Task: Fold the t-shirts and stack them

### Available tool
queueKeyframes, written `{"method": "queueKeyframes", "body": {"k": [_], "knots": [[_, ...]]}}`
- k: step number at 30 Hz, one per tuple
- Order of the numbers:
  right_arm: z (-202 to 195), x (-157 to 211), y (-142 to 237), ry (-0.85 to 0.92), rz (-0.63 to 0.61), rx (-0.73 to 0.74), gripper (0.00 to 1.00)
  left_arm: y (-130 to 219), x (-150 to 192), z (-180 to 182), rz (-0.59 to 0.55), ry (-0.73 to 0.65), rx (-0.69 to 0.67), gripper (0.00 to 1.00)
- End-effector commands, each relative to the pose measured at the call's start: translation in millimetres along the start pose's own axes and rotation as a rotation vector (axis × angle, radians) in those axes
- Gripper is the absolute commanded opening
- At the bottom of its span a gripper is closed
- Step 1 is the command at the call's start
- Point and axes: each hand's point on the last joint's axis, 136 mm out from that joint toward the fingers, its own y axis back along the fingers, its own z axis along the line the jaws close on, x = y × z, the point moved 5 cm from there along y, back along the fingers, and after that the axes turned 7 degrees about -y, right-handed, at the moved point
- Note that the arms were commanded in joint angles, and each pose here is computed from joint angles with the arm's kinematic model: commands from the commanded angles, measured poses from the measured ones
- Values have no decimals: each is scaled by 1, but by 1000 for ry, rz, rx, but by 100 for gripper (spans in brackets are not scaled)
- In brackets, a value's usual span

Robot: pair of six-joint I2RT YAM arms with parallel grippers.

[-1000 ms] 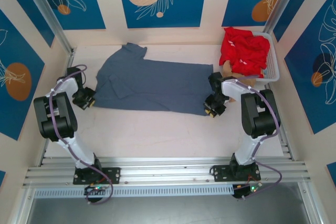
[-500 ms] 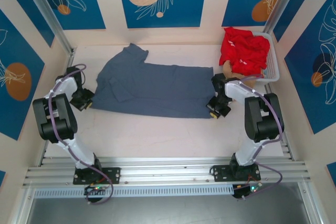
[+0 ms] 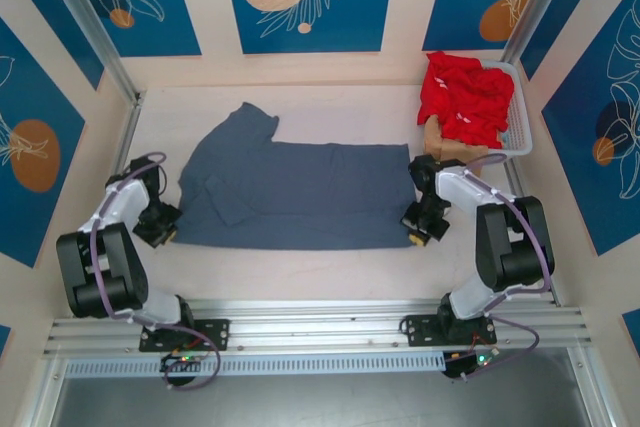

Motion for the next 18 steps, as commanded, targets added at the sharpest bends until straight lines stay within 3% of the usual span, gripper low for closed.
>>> {"method": "queueKeyframes", "body": {"k": [1, 3, 5, 8, 10, 14, 18], "knots": [[-14, 13, -5, -30, 48, 54, 0, -4, 8, 10, 4, 20, -50, 0], [-15, 14, -10, -41, 59, 76, 0, -5, 9, 11, 2, 20, -50, 0], [-14, 14, -9, -51, 50, 75, 11, -3, 8, 9, 2, 20, -38, 5], [-13, 13, 7, -39, -12, 29, 33, 12, 5, 5, -28, 15, -11, 45], [-10, 13, 22, -18, -68, -19, 38, 28, 4, 0, -65, 1, 22, 58], [8, 17, 54, 69, -156, -188, 42, 53, 11, -28, -92, -91, 123, 62], [63, 43, 85, 348, -139, -616, 48, 51, 40, -86, -26, -179, 402, 61]]}}
